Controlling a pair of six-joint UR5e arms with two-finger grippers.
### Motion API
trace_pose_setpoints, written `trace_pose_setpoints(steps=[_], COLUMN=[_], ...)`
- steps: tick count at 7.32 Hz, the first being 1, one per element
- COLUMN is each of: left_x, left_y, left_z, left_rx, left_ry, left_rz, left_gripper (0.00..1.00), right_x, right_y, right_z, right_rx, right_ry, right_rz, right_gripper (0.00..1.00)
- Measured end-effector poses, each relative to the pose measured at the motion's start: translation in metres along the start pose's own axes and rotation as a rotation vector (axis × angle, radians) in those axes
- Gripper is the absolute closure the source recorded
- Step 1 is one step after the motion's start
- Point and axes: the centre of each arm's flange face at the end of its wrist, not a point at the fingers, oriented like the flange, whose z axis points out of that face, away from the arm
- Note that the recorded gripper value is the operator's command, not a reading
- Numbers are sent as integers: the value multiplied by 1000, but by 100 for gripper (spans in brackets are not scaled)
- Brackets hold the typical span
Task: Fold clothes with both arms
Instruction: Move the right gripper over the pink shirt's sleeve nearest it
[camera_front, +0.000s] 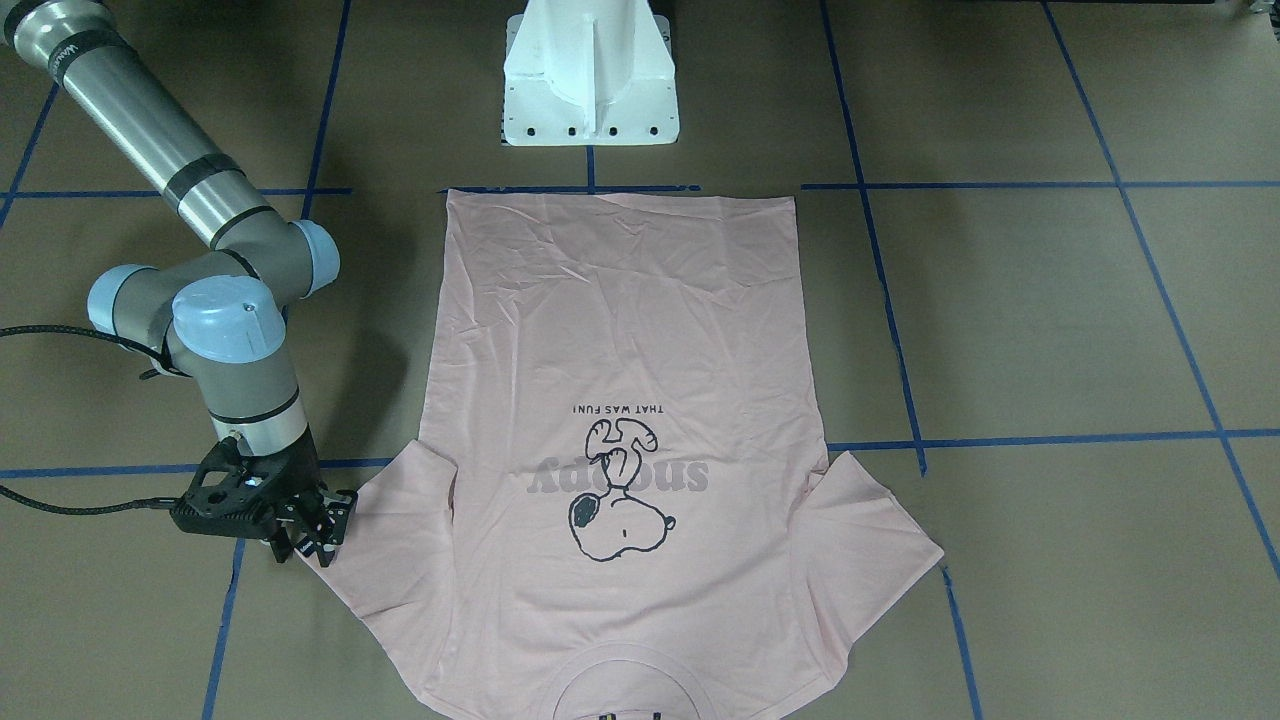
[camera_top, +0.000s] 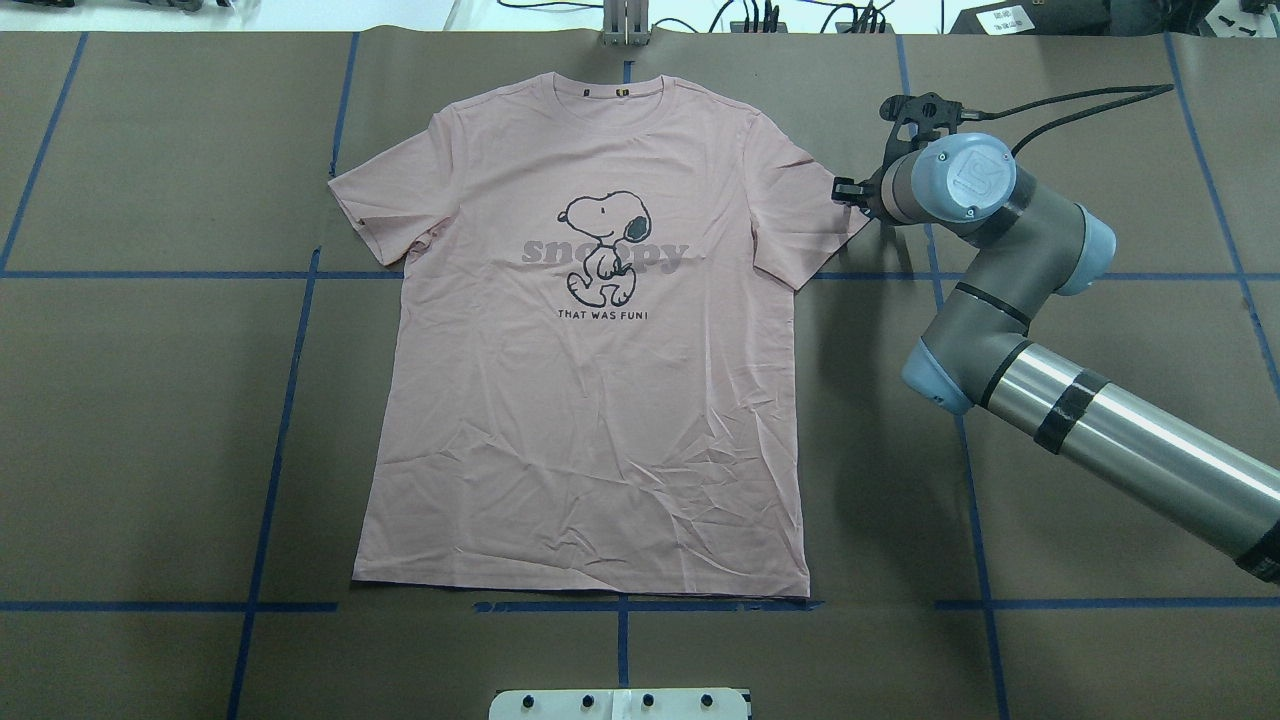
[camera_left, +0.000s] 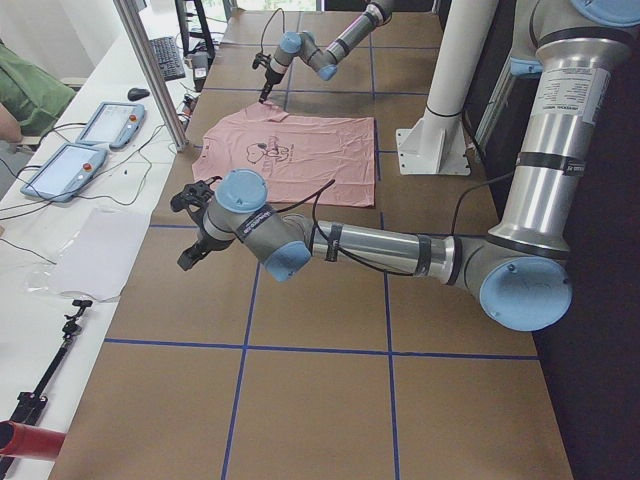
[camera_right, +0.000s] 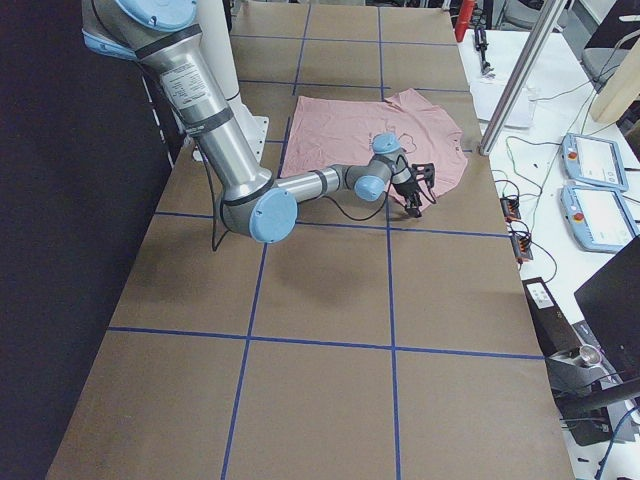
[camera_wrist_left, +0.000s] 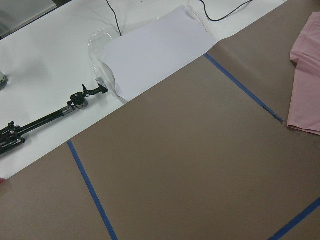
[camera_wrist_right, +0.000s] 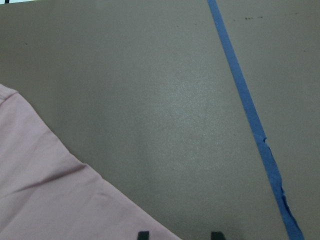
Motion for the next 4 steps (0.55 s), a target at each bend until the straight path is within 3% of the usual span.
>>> trace_pose_setpoints(steps=[4], left_x=[0], left_y=[1], left_z=[0], left_rx=[0], left_ry=[1], left_rz=[1], left_gripper=[0], right_x=[-21], right_y=[-8], right_z=[-10], right_rx=[1], right_ry=[-14], right_rz=[15], right_gripper=[100])
